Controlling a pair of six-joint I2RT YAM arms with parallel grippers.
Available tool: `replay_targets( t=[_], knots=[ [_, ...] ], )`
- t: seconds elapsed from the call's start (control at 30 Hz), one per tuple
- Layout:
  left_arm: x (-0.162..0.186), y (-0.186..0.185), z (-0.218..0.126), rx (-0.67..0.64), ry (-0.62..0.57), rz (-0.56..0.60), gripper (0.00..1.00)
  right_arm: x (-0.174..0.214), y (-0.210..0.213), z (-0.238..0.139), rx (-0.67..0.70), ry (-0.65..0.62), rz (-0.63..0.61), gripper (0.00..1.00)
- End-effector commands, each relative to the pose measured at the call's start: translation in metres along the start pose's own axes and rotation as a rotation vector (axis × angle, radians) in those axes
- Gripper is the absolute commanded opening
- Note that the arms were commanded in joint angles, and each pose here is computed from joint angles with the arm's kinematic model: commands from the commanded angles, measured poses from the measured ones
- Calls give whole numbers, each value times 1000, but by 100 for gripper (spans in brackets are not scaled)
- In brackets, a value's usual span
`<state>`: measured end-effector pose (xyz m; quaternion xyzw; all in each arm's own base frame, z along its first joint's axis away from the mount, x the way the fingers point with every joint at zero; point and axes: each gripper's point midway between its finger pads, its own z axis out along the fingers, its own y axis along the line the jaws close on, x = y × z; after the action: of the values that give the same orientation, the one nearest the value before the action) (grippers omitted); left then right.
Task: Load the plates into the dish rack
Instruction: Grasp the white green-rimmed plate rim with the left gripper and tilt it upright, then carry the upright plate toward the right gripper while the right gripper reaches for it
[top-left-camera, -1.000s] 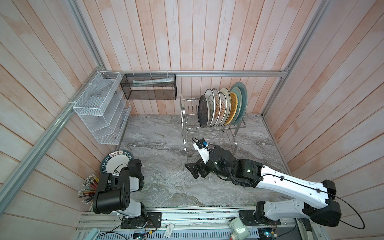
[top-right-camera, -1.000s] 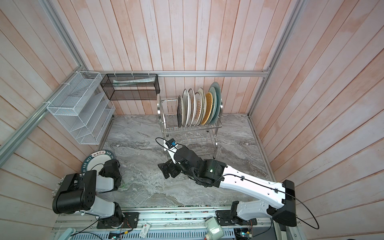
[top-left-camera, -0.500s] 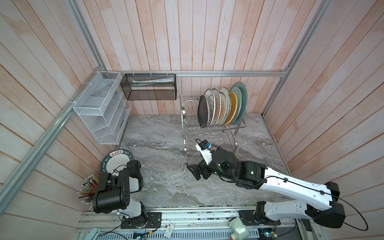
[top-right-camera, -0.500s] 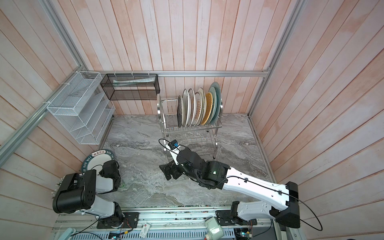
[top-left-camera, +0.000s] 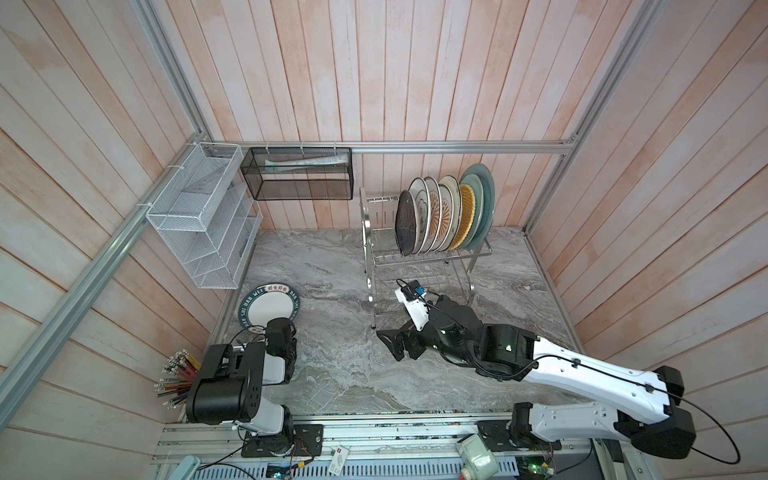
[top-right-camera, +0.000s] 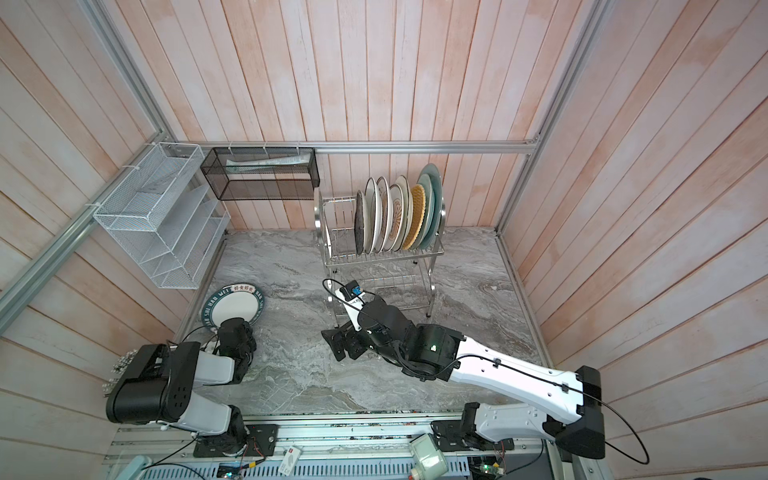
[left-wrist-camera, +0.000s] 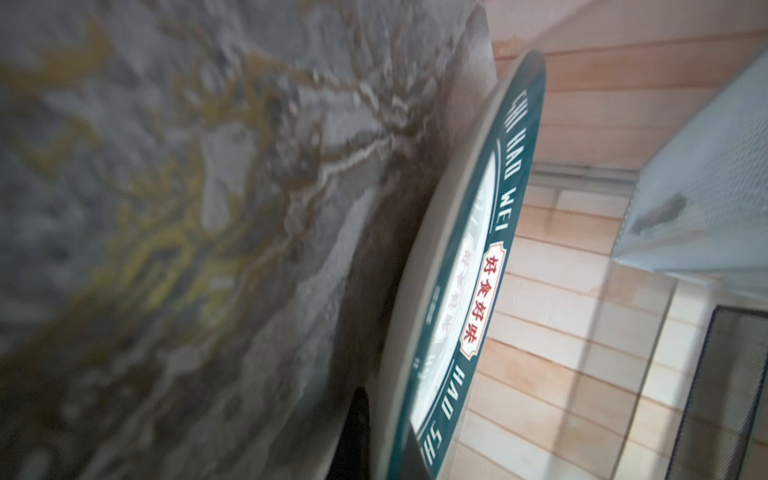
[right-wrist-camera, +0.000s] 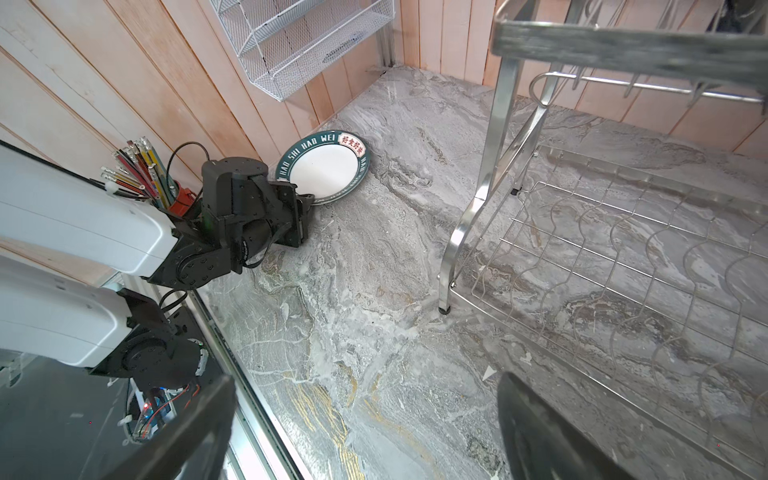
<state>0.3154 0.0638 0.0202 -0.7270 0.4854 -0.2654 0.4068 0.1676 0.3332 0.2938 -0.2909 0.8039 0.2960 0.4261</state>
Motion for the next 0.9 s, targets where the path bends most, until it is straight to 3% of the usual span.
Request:
replay_targets(
  t=[0.0, 0.17, 0.57, 0.87],
  knots=[
    [20, 23, -10, -38, 137, 148, 0, -5, -8, -7, 11, -32, 32, 98],
    [42, 10, -25, 39, 271, 260, 0, -4, -18, -7, 15, -42, 53, 98],
    [48, -60, -83, 257, 363, 482, 0, -5, -29, -7, -11, -69, 88, 98],
    [81, -93, -143, 400, 632, 644, 0, -11, -49, -10, -8, -80, 156, 98]
  ],
)
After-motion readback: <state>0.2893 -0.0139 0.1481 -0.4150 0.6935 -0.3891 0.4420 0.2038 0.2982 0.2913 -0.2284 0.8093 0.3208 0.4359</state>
